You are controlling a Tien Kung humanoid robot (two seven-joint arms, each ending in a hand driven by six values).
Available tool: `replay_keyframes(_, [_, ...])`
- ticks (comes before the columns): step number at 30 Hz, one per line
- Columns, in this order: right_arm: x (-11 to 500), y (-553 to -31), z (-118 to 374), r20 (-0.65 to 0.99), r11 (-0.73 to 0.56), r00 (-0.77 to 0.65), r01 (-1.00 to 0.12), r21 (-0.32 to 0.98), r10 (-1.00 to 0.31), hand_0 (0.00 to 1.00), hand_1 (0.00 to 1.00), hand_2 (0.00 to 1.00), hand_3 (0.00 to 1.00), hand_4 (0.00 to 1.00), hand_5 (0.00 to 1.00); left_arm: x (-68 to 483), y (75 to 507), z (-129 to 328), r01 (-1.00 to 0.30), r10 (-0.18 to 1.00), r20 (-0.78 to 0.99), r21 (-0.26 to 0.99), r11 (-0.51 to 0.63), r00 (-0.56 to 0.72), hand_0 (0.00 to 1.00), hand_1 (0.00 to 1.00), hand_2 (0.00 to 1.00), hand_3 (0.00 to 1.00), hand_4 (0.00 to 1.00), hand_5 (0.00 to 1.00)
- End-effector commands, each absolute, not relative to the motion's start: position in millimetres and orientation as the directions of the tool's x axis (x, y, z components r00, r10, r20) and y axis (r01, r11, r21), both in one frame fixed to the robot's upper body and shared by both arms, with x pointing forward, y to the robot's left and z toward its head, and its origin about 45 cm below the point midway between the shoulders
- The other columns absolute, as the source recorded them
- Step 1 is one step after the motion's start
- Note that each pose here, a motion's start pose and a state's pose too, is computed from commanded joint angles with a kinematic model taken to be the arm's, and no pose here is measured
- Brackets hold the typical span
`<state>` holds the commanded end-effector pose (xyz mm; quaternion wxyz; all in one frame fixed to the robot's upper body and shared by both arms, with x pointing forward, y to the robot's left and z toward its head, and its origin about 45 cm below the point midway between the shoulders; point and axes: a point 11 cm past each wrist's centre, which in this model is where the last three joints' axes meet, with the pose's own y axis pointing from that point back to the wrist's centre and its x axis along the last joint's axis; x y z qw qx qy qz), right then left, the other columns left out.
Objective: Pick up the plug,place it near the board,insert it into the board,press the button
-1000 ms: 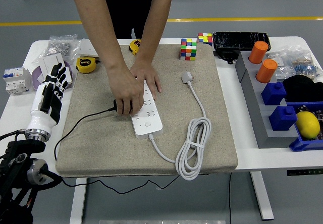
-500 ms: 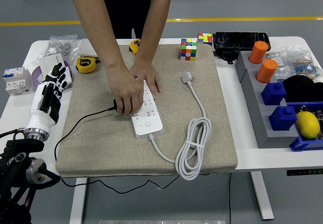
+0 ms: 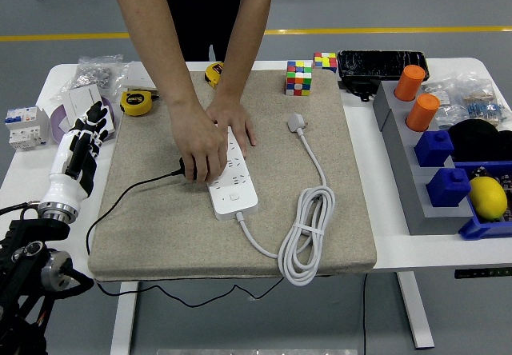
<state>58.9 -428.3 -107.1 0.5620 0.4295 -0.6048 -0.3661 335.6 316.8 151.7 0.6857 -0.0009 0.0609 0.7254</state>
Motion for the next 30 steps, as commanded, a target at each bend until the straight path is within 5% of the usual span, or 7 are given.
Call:
replay_keyframes(21, [58.3,-430.8,-106.3,0.37,0.367,0.01,-0.106,0.924,-0.929,0.771,0.681,0.704,0.676,0.998,0.823,339.2,312.5,150.2,-0.994,1.0,0.023,0.106,-0.022,-0.02,0.973,0.997,0.936,0.909,0.998,0.678])
replay_keyframes(22, [58.3,-430.7,-106.3,0.37,0.367,0.011,-0.106,0.924,-0.929,0.771,0.682,0.704,0.675,0.998,0.823,340.8,310.8,149.9,-0.994,0.999,0.05,0.11,-0.014,-0.009,0.974,0.998,0.938,0.905,0.998,0.581])
replay_keyframes(27, [58.9,-431.0,-106.1,0.37,0.367,0.013,-0.107,0.924,-0.929,0.771,0.682,0.704,0.675,0.998,0.823,351.7,298.3,150.5,-0.989,0.972,0.221,0.141,0.044,0.075,0.974,0.998,0.938,0.905,0.998,0.581])
replay_keyframes(28, [59.5,-431.3,-105.9,0.371,0.368,0.014,-0.108,0.924,-0.928,0.771,0.681,0.704,0.675,0.998,0.823,356.3,292.6,150.2,-0.986,0.957,0.27,0.156,0.067,0.107,0.998,0.998,0.939,0.887,0.998,0.397])
replay_keyframes(30, [60.1,-431.6,-105.7,0.372,0.368,0.013,-0.109,0.923,-0.928,0.771,0.681,0.704,0.675,0.998,0.823,362.1,284.0,150.7,-0.982,0.925,0.35,0.166,0.094,0.147,0.998,0.998,0.939,0.887,0.998,0.397])
